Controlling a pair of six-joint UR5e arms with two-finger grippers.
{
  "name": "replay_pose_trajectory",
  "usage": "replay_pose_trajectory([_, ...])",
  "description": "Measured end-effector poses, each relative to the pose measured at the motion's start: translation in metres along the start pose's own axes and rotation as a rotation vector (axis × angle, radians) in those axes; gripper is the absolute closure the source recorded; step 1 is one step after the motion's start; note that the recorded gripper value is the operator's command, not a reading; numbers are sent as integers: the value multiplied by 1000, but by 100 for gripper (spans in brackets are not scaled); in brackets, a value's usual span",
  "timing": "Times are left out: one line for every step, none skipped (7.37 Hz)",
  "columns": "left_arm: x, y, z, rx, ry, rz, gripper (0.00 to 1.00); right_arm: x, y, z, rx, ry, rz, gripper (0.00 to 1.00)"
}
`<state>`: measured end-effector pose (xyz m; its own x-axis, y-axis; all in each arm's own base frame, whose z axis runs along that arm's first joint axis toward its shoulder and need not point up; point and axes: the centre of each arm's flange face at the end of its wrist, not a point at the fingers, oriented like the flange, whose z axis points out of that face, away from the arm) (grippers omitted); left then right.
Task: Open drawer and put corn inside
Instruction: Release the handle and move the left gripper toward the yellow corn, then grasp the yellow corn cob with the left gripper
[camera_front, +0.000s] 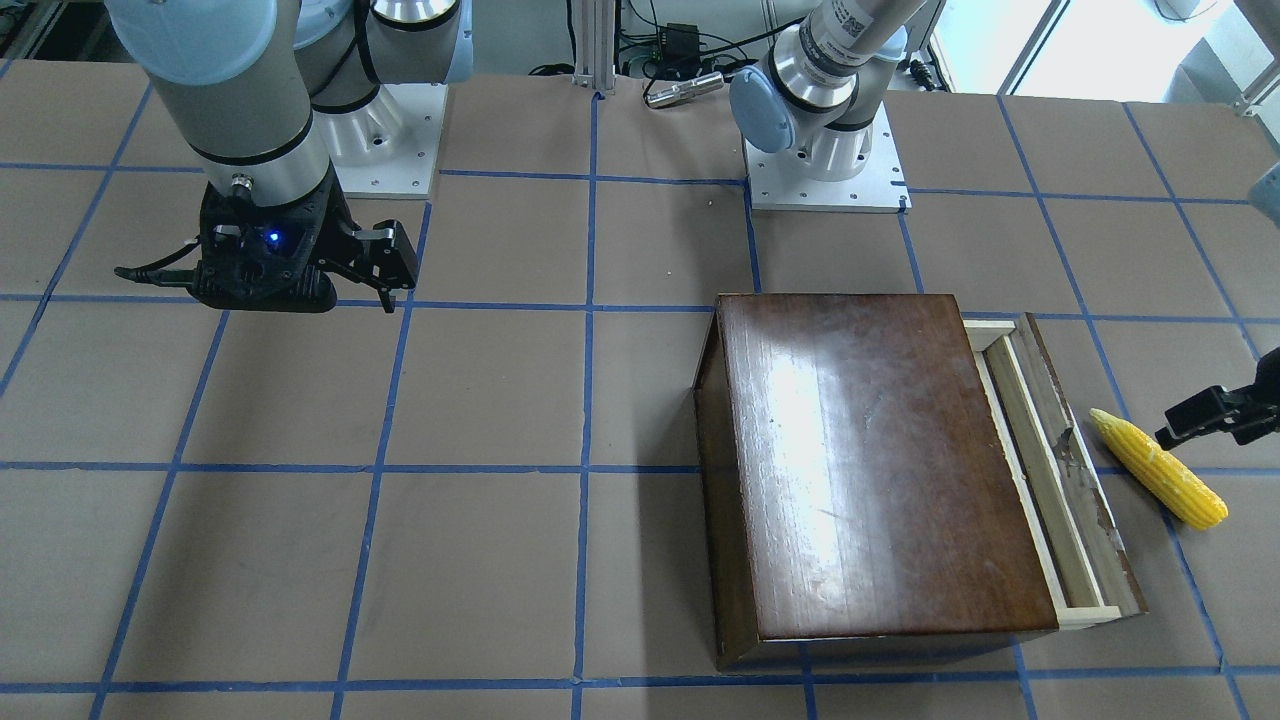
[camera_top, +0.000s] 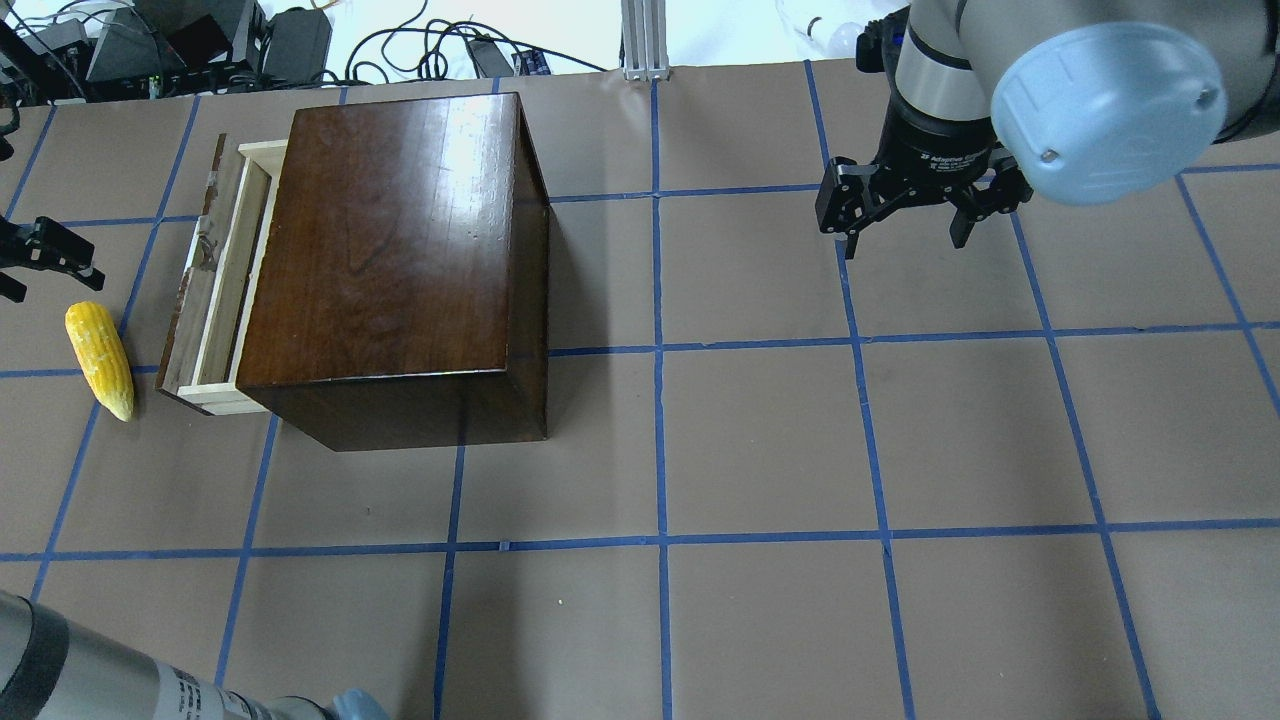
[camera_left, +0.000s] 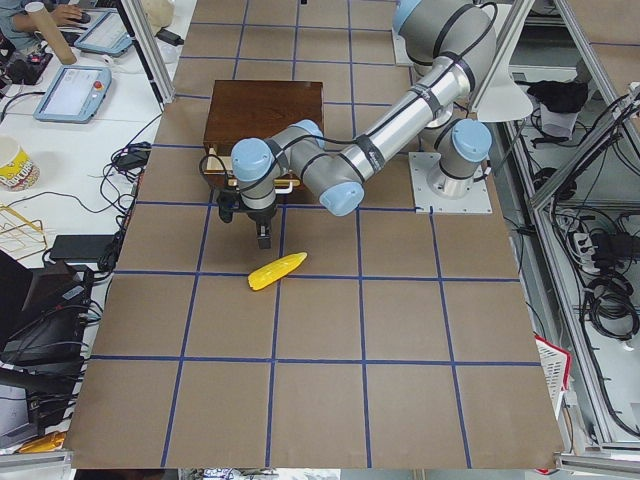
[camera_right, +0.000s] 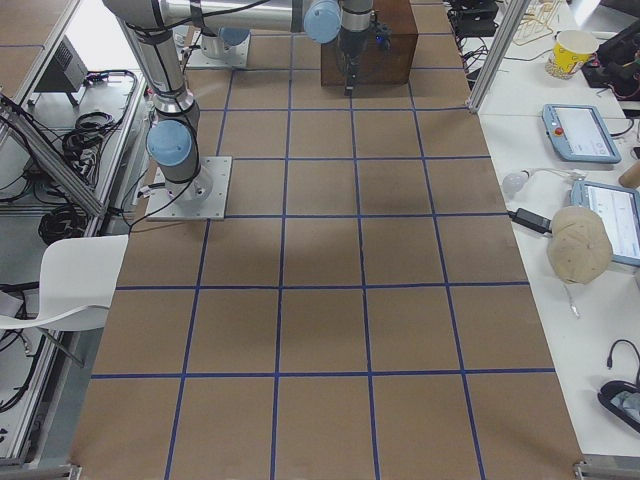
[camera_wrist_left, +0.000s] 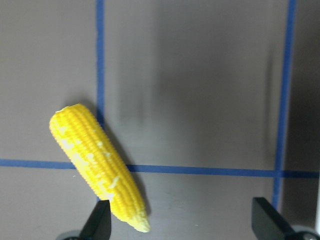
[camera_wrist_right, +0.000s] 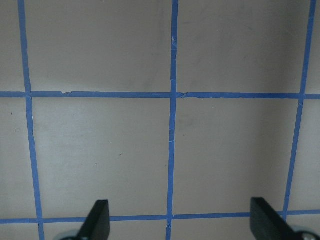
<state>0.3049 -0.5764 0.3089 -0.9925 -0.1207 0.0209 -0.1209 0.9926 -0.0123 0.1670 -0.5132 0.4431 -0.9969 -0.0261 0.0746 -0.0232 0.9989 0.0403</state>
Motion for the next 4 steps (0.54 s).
replay_pose_trajectory([-13, -3, 16, 5, -7, -18, 0, 0, 0, 0, 1, 1, 0, 0])
replay_pose_trajectory([-22, -7, 37, 10, -10, -27, 0, 0, 0, 0, 1, 1, 0, 0])
replay_pose_trajectory([-29, -9, 58, 4, -6, -34, 0, 0, 0, 0, 1, 0, 0, 0])
replay_pose_trajectory([-35, -11, 74, 5, -6, -38, 0, 0, 0, 0, 1, 0, 0, 0])
